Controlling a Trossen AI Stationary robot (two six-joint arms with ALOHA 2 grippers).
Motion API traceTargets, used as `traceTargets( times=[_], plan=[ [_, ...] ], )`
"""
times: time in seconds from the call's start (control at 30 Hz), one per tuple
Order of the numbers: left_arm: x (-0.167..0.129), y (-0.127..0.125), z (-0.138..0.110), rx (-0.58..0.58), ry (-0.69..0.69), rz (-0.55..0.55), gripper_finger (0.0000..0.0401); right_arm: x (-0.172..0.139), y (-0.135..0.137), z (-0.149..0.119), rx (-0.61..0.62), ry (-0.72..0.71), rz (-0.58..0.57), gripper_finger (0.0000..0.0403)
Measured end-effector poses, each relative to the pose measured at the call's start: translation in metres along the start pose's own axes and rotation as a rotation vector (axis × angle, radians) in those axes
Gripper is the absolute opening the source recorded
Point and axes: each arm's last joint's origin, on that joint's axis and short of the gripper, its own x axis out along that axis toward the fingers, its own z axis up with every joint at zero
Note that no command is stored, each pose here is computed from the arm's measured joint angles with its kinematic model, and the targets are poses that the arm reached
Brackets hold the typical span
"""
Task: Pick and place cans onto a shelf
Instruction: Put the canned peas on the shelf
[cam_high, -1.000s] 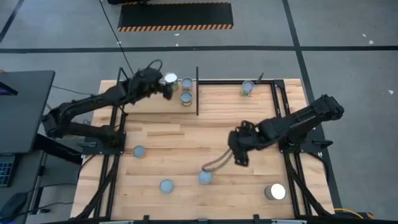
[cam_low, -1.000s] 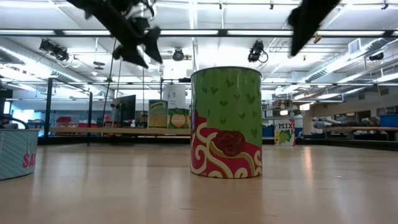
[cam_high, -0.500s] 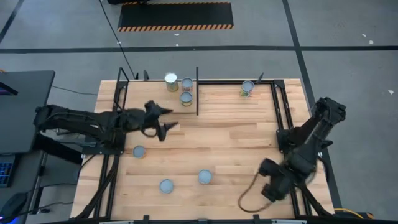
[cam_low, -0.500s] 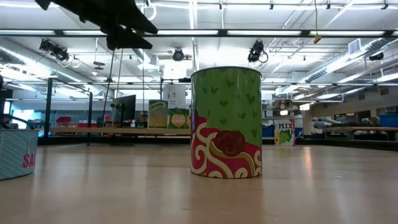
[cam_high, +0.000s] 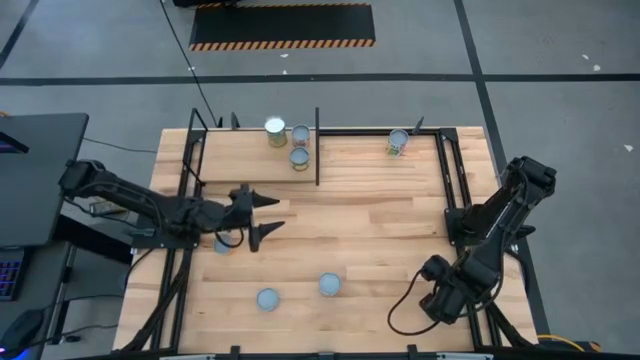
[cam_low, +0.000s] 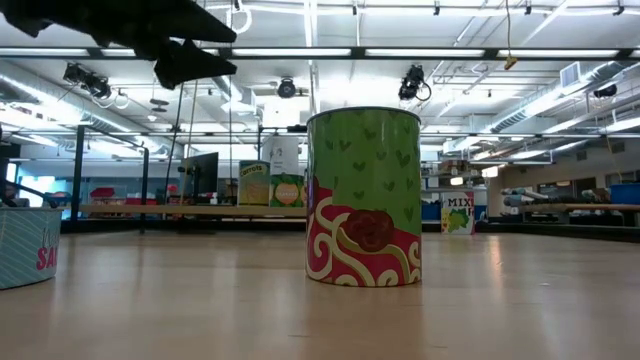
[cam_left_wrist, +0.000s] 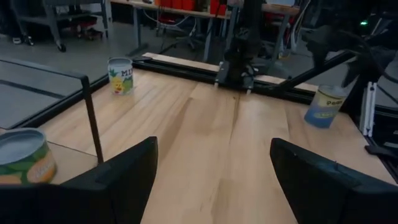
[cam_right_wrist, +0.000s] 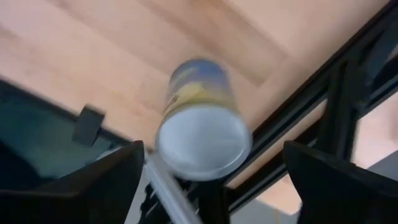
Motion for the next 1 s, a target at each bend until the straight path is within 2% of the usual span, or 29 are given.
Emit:
traceTargets(
  times=[0.17, 0.5, 0.63, 0.8, 1.0],
  plan=[
    [-0.001, 0.003, -0.011, -0.017, -0.003, 0.001, 0.0313, 0.011, 0.000, 0.002, 0.021, 0.002, 0.010, 0.0392],
    [-0.002, 0.004, -0.014, -0.022, -0.017, 0.000, 0.0313, 0.015, 0.001, 0.003, -0.042, 0.010, 0.022, 0.0390],
    [-0.002, 0.004, -0.014, -0.022, -0.017, -0.001, 0.0313, 0.015, 0.003, 0.004, -0.073, -0.030, 0.051, 0.0376],
    [-0.002, 0.004, -0.014, -0.019, -0.015, 0.000, 0.0314, 0.015, 0.002, 0.002, -0.061, 0.011, 0.035, 0.0352],
    [-0.002, 0.005, -0.015, -0.012, 0.000, 0.003, 0.0314, 0.017, -0.002, -0.009, -0.003, 0.010, 0.024, 0.0381]
  ],
)
